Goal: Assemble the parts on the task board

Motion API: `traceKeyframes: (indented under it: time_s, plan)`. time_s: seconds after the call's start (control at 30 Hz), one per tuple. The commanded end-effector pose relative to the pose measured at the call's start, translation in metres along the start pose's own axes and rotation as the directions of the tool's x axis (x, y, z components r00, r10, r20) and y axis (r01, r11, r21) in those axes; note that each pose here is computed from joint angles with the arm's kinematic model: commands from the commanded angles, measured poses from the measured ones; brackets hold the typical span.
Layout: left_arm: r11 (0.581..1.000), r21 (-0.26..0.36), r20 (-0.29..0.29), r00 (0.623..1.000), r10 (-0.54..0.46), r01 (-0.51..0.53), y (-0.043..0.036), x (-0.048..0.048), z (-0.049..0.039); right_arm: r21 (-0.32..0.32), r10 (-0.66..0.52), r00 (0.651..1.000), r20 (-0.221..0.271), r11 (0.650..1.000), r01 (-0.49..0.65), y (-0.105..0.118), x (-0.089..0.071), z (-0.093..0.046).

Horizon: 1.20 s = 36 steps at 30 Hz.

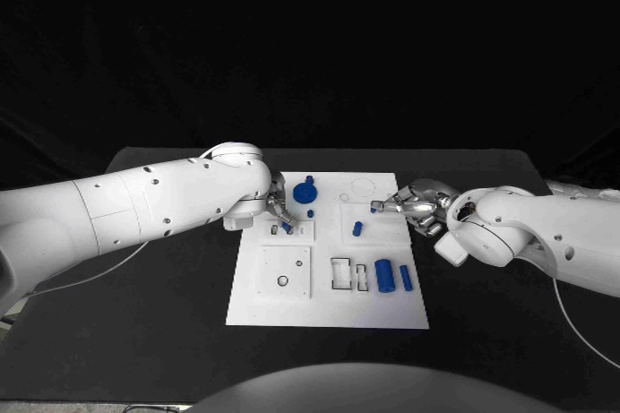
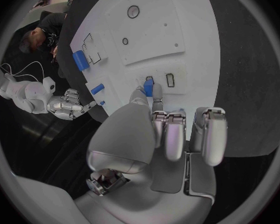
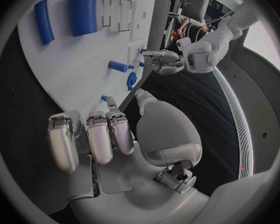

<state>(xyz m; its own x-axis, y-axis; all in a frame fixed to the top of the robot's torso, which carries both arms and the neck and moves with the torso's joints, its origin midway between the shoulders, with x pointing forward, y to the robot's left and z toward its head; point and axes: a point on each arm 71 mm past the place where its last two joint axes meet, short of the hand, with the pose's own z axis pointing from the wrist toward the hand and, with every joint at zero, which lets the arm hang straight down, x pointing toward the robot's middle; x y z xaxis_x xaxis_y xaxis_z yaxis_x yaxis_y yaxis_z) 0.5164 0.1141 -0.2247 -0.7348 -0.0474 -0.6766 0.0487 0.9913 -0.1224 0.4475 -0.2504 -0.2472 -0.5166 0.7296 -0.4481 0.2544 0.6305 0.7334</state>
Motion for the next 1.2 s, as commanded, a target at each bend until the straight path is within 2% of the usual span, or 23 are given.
traceKeyframes:
  time_s: [0.03, 1.2]
  plan:
    - [1.0, 0.015, -0.004, 1.0, -0.001, 0.001, -0.0022, 0.0003, 0.0001, -0.006, -0.011, 1.0, -0.013, 1.0, 0.011, 0.0004, 0.0015, 0.0001]
    - [1.0, 0.02, -0.034, 0.999, -0.008, 0.009, -0.0021, 0.0036, 0.0034, -0.007, -0.011, 1.0, -0.013, 1.0, 0.011, 0.0007, 0.002, 0.0005]
